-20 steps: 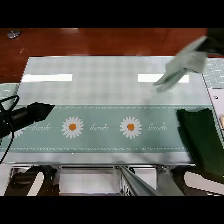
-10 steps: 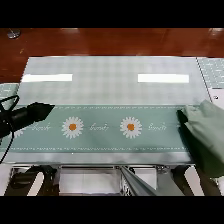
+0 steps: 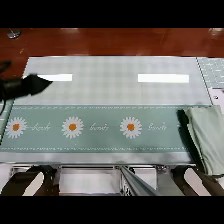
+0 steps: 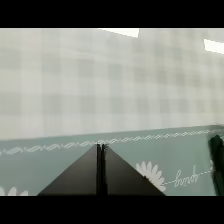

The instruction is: Fold the shirts.

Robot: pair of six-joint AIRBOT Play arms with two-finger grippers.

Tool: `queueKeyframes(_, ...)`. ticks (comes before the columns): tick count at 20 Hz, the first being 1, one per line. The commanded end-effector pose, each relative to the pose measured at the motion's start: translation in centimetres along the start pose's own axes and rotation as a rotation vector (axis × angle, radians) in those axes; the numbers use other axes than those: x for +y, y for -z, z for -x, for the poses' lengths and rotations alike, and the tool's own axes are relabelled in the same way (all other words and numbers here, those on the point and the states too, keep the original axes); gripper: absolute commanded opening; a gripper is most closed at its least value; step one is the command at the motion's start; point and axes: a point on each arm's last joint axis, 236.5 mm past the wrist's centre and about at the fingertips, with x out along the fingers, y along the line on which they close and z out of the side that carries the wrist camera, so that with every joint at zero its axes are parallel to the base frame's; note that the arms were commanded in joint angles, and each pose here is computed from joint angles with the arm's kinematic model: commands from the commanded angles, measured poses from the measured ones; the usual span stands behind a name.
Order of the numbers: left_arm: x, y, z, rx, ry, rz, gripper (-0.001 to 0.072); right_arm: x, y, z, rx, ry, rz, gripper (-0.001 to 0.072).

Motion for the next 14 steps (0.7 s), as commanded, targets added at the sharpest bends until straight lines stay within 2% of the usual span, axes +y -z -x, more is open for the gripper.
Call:
queueKeyframes(1,-2.0,-3.6,-4.7,0.077,0.005,-0.108,0.0021,13.9,1.3,-9.1,0.037,-0.158,0.422,0.0021)
queueKeyframes(2,1.1,-2.2,-7.1,0.135,-0.126,-0.058,0.002,12.8,3.0,-13.2,0.088,-0.02,0.5,0.0021)
queueKeyframes(3,4.1,-0.2,-8.4,0.223,-0.248,-0.022,0.0021,11.0,4.1,-16.2,0.129,0.108,0.503,0.0021)
queueKeyframes(5,7.9,2.8,-9.0,0.367,-0.383,-0.072,0.0021,8.3,5.8,-19.4,0.207,0.246,0.518,0.002)
queueKeyframes(14,9.6,4.7,-8.0,0.47,-0.435,-0.082,0.0022,7.1,6.0,-18.3,0.239,0.296,0.547,0.0021)
